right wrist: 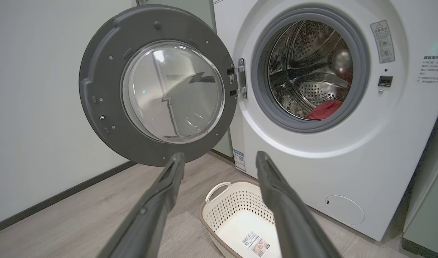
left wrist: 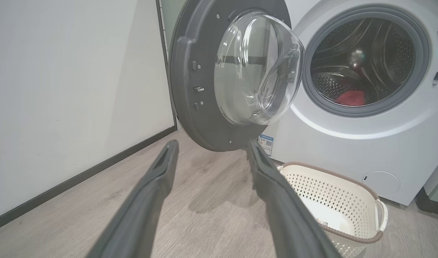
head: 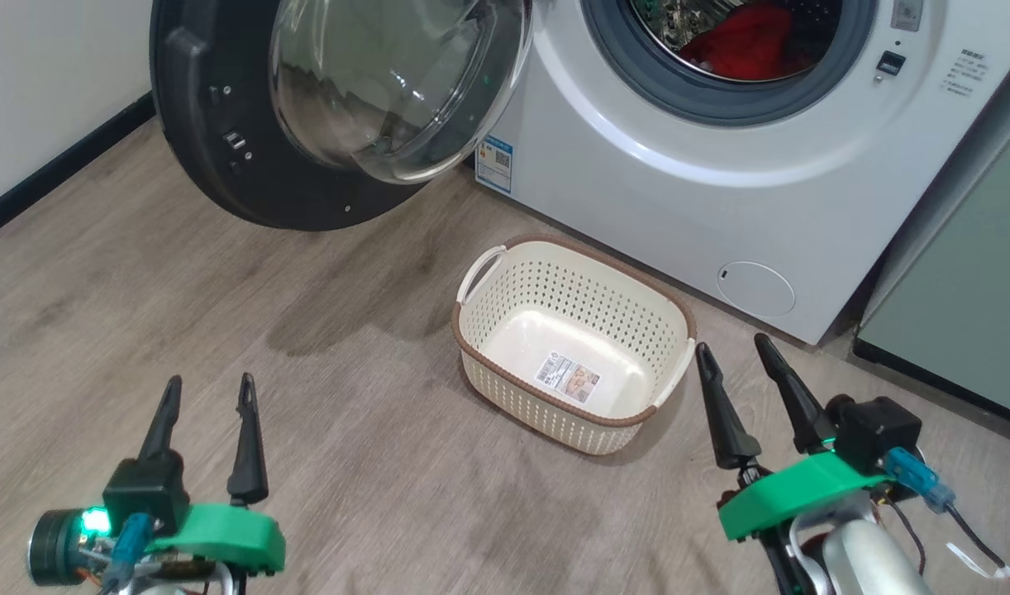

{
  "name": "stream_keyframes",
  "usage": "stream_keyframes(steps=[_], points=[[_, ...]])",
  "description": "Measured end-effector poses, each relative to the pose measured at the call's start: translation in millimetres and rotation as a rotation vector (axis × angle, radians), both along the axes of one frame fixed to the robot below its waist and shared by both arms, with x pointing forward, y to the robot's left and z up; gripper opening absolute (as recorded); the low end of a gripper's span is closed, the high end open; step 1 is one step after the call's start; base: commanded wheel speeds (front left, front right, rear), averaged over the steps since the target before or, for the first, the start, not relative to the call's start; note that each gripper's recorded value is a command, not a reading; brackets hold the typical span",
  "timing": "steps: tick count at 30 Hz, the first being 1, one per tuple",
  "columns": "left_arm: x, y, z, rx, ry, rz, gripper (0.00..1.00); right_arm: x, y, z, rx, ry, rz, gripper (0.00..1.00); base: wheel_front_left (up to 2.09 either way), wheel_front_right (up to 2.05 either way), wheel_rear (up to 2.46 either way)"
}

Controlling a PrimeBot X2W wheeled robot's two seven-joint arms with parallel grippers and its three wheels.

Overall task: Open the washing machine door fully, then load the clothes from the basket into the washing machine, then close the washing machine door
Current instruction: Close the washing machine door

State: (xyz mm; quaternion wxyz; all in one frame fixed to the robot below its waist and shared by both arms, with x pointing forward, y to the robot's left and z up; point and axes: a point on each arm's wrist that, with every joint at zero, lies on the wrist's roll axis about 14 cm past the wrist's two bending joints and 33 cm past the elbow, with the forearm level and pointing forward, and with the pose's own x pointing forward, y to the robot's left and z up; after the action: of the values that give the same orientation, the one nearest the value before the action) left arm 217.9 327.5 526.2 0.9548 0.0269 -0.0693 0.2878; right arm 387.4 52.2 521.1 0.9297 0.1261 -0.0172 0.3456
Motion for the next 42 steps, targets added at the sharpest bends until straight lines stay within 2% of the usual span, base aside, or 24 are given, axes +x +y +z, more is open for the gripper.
stream_keyframes(steps=[23,42], points=[[-5.4,4.8,4.2,0.000,-0.013,0.034,1.00,-5.8,20.3,-1.2,-0.008,0.000,0.064,1.00,0.00,0.00,0.00],[-6.5,6.3,4.4,-0.006,-0.019,0.046,1.00,-5.6,19.7,-1.8,-0.022,-0.009,0.063,1.00,0.00,0.00,0.00]])
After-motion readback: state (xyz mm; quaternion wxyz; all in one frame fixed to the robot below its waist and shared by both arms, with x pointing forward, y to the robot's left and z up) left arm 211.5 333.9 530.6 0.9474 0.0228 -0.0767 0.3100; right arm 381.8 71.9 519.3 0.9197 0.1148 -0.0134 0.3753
